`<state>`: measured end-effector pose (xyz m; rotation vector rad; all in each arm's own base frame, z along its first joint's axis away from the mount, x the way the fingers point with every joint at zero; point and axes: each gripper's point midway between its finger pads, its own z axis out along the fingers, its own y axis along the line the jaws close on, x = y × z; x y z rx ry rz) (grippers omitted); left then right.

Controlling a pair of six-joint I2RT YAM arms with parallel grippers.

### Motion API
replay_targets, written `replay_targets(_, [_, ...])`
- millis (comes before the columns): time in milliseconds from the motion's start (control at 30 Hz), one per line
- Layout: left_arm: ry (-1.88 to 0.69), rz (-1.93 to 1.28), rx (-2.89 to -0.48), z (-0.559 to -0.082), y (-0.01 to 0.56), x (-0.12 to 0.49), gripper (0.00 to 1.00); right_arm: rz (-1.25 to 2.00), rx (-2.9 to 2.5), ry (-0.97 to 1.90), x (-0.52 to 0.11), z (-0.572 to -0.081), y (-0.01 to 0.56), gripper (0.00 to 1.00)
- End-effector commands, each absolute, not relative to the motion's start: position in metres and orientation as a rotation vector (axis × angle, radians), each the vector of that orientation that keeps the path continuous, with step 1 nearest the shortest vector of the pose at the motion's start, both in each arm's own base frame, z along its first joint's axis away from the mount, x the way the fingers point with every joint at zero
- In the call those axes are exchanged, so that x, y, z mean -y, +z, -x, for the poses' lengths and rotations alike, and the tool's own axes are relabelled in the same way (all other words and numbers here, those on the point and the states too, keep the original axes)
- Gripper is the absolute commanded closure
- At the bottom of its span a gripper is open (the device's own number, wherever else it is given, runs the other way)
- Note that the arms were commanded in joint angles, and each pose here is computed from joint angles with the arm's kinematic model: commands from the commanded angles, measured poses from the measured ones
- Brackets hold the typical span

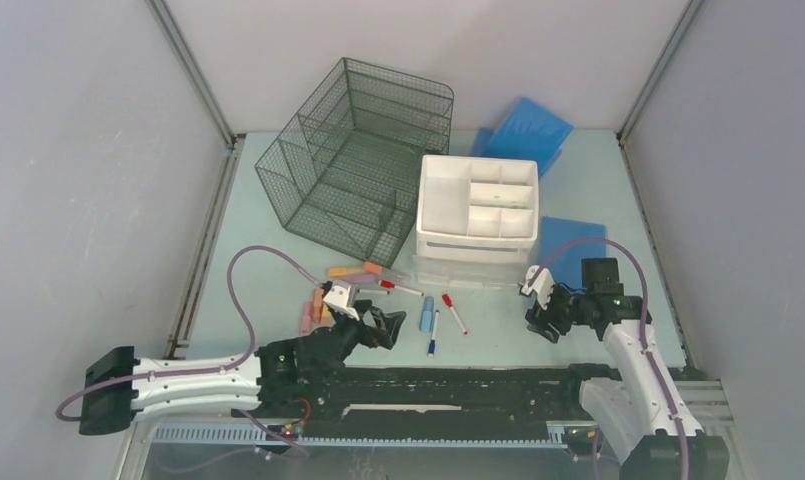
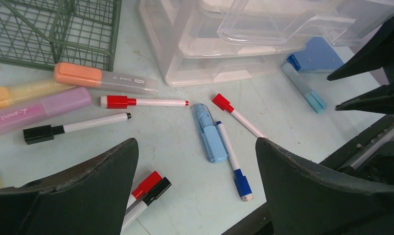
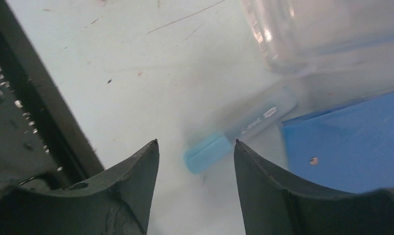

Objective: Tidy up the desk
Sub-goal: Pick up the stationery from the center of the board.

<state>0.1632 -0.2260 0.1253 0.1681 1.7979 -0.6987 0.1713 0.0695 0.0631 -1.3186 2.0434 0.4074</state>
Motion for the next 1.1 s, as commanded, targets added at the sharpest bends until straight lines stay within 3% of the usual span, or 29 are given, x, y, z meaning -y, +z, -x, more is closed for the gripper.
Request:
replay_targets(0, [-0.794,-0.063,-1.768,-0.167,0.136,0.234,0.04,1.288,-2.038,0.274,-0.066,-0.195,0.058,0.35])
replay_targets(300, [-0.868,-0.025,-1.898,-0.163,0.112,0.262,0.19,1.444,-1.979,0.349,-0.073,-0.173,0.059,0.32])
replay_targets(567, [-0.65,-0.092,-2.152,-0.164,0.077,0.293,0.29,1.429,-1.981,0.375,-0.067,-0.163,0.082,0.31])
replay_targets(733, [-0.563,-0.13,-2.219,-0.164,0.063,0.306,0.31,1.395,-1.948,0.337,-0.062,-0.16,0.095,0.3])
replay_targets(867, [-0.363,-0.158,-2.29,-0.168,0.044,0.301,0.41,1.371,-1.922,0.308,-0.059,-0.16,0.1,0.3])
replay_targets(1067, [-0.273,-0.17,-2.302,-0.172,0.037,0.304,0.44,1.353,-1.916,0.309,-0.056,-0.157,0.102,0.29])
